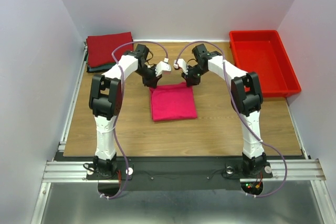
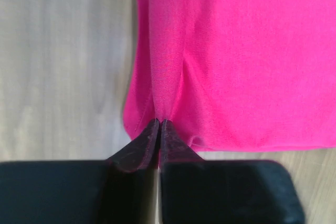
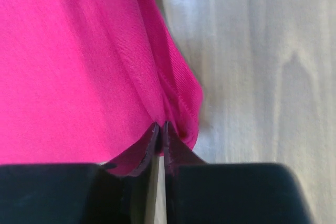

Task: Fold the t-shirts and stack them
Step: Fold the tshirt

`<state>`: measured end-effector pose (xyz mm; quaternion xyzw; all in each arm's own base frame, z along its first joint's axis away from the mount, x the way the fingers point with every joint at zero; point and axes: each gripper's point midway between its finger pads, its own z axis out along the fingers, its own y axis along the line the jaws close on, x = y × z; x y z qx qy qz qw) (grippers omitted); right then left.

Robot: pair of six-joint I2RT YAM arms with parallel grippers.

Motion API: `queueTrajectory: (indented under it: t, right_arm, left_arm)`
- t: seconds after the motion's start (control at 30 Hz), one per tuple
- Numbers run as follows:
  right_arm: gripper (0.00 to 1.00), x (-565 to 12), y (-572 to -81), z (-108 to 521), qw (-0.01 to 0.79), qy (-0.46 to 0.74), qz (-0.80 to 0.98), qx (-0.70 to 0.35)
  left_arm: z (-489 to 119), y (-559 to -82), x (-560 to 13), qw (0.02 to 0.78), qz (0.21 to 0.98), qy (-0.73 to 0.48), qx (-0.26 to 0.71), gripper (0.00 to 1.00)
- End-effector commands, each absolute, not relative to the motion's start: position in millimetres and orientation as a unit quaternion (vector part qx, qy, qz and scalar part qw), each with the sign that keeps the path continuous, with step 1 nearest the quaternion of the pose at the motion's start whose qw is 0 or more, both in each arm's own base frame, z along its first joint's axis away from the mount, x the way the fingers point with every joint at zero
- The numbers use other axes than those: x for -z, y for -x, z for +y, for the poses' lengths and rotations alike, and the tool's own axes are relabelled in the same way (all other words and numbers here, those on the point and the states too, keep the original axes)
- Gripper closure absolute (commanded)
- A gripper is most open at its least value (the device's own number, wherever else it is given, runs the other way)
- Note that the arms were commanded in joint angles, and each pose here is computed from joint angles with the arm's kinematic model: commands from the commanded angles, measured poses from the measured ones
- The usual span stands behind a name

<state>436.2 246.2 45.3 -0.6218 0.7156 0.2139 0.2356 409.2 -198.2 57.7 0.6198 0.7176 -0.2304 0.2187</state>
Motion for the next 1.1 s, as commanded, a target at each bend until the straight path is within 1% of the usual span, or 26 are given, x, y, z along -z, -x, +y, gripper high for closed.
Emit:
queueTrajectory:
  t: [0.0, 0.03, 0.07, 0.1, 0.13, 0.17, 0.2, 0.23, 0.27, 0.33, 0.37, 0.4, 0.47, 0.5, 0.53, 0.6, 0.67, 0.73, 0.77, 0.8, 0.83, 0.9, 1.0, 1.03, 1.07]
  right_arm:
    - [0.63, -86.9, -461.2, 241.8, 0.282, 0.596, 0.727, -0.190]
    - [0.56, -88.1, -462.7, 240.4, 0.280, 0.585, 0.738, -0.186]
    - [0.52, -86.7, -465.5, 239.3, 0.279, 0.576, 0.746, -0.184]
    - [0.51, -94.4, -472.8, 237.8, 0.286, 0.551, 0.763, -0.183]
    - [0.51, -99.9, -478.9, 235.5, 0.291, 0.534, 0.773, -0.180]
    - [0.51, -102.3, -483.9, 232.4, 0.293, 0.515, 0.785, -0.181]
    - [0.51, -105.0, -488.8, 227.2, 0.293, 0.477, 0.807, -0.187]
    - [0.51, -119.2, -495.7, 227.1, 0.307, 0.461, 0.811, -0.190]
    - [0.51, -125.7, -495.9, 226.2, 0.310, 0.446, 0.815, -0.199]
    - [0.57, -146.6, -489.6, 228.5, 0.318, 0.415, 0.822, -0.224]
    - [0.60, -149.5, -479.5, 235.3, 0.312, 0.410, 0.819, -0.253]
    - [0.63, -161.1, -470.4, 240.0, 0.308, 0.389, 0.823, -0.278]
    - [0.65, -168.2, -452.2, 253.9, 0.285, 0.366, 0.818, -0.340]
    - [0.67, -164.1, -443.7, 258.0, 0.266, 0.351, 0.821, -0.364]
    - [0.69, -163.6, -432.3, 266.2, 0.238, 0.328, 0.819, -0.407]
    - [0.71, -156.8, -421.5, 273.9, 0.204, 0.306, 0.816, -0.446]
    - [0.72, -142.5, -415.7, 281.5, 0.158, 0.273, 0.816, -0.485]
    - [0.74, -135.8, -417.9, 287.0, 0.137, 0.253, 0.816, -0.501]
    - [0.74, -132.5, -419.4, 288.7, 0.133, 0.250, 0.815, -0.506]
    - [0.74, -117.0, -421.8, 289.5, 0.121, 0.242, 0.819, -0.506]
    - [0.74, -112.7, -425.7, 288.8, 0.122, 0.239, 0.821, -0.504]
    - [0.75, -95.5, -435.1, 283.7, 0.121, 0.228, 0.831, -0.493]
    - [0.75, -67.5, -459.7, 267.1, 0.129, 0.198, 0.845, -0.479]
    - [0.75, -48.5, -466.3, 258.3, 0.127, 0.192, 0.853, -0.469]
    - [0.75, -41.4, -475.7, 252.7, 0.138, 0.191, 0.858, -0.457]
  left_arm:
    - [-198.2, -435.0, -105.7, 0.280, 0.721, -0.602, 0.200, 0.75]
    - [-195.5, -438.7, -107.4, 0.284, 0.723, -0.599, 0.193, 0.73]
    - [-194.5, -444.6, -107.9, 0.292, 0.727, -0.592, 0.189, 0.68]
    - [-191.1, -446.9, -109.1, 0.294, 0.743, -0.571, 0.191, 0.65]
    - [-184.1, -451.0, -108.6, 0.297, 0.753, -0.556, 0.188, 0.59]
    - [-181.8, -458.6, -113.5, 0.313, 0.759, -0.540, 0.185, 0.57]
    - [-179.2, -461.3, -124.0, 0.326, 0.774, -0.509, 0.189, 0.57]
    - [-177.3, -459.1, -125.3, 0.331, 0.782, -0.489, 0.198, 0.57]
    - [-172.1, -465.7, -134.2, 0.351, 0.784, -0.471, 0.200, 0.57]
    - [-178.8, -452.8, -155.9, 0.365, 0.780, -0.453, 0.232, 0.59]
    - [-183.6, -439.9, -152.5, 0.353, 0.781, -0.449, 0.251, 0.63]
    - [-192.0, -428.9, -164.3, 0.356, 0.774, -0.444, 0.276, 0.64]
    - [-201.7, -406.8, -162.5, 0.328, 0.788, -0.406, 0.326, 0.68]
    - [-208.2, -399.0, -166.4, 0.324, 0.787, -0.396, 0.344, 0.70]
    - [-214.7, -385.9, -161.8, 0.307, 0.787, -0.379, 0.377, 0.70]
    - [-226.0, -379.0, -164.8, 0.294, 0.791, -0.332, 0.421, 0.70]
    - [-231.8, -368.4, -154.1, 0.267, 0.796, -0.294, 0.457, 0.70]
    - [-237.1, -370.3, -142.6, 0.248, 0.800, -0.262, 0.479, 0.69]
    - [-238.4, -372.9, -135.9, 0.247, 0.801, -0.255, 0.482, 0.69]
    - [-238.8, -375.0, -129.3, 0.239, 0.806, -0.242, 0.485, 0.69]
    - [-237.6, -378.6, -115.0, 0.226, 0.814, -0.225, 0.485, 0.69]
    - [-235.1, -389.4, -102.8, 0.223, 0.822, -0.200, 0.484, 0.69]
    - [-223.6, -411.7, -73.5, 0.219, 0.834, -0.169, 0.477, 0.68]
    - [-222.4, -414.8, -49.9, 0.199, 0.840, -0.160, 0.478, 0.68]
    - [-218.9, -425.9, -45.7, 0.201, 0.844, -0.173, 0.467, 0.68]
